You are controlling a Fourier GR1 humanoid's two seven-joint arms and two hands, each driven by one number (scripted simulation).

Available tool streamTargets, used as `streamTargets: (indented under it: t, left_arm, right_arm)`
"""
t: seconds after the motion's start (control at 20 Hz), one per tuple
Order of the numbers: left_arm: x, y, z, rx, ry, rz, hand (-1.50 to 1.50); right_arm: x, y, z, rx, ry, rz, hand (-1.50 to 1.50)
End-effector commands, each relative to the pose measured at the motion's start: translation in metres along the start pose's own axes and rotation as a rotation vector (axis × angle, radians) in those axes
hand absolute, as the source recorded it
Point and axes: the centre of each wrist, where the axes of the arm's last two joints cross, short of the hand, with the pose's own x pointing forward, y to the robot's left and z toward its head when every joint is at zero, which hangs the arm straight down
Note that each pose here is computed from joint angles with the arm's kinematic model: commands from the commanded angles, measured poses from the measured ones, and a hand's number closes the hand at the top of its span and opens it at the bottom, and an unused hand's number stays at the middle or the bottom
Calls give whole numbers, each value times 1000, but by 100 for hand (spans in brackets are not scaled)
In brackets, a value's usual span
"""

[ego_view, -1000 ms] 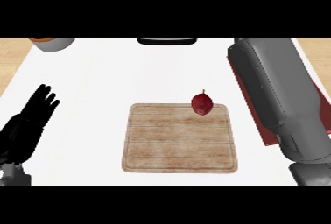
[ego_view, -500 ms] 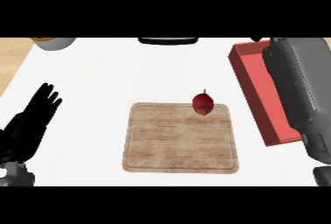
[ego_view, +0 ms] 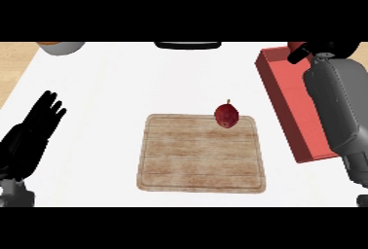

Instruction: Pick the bell pepper from the cutting board and place it in the cardboard box

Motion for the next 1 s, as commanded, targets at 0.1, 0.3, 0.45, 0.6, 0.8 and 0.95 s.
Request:
streamTargets:
  t: [0.1, 0.3, 0.45, 0.6, 0.8, 0.95]
  left_arm:
    - [-4, -9, -4, -7, -9, -2, 0]
    - [-8, -10, 6, 2, -1, 6, 0]
    - [-17, -4, 7, -10, -4, 2, 0]
    - [-7, -2, 0, 11, 16, -22, 0]
    - [-1, -4, -2, 27, -2, 2, 0]
    - [-10, -1, 10, 9, 4, 2, 0]
  right_arm:
    - [-21, 49, 8, 212, 125, -14, 150]
    - [-51, 59, 0, 251, 179, -41, -150]
    - [-66, 80, 9, 238, 113, -117, -150]
    - [-66, 71, 12, 161, 38, -196, -150]
    - [-59, 41, -1, -53, 112, -490, -150]
    - [-68, 39, 0, -131, 172, -610, -150]
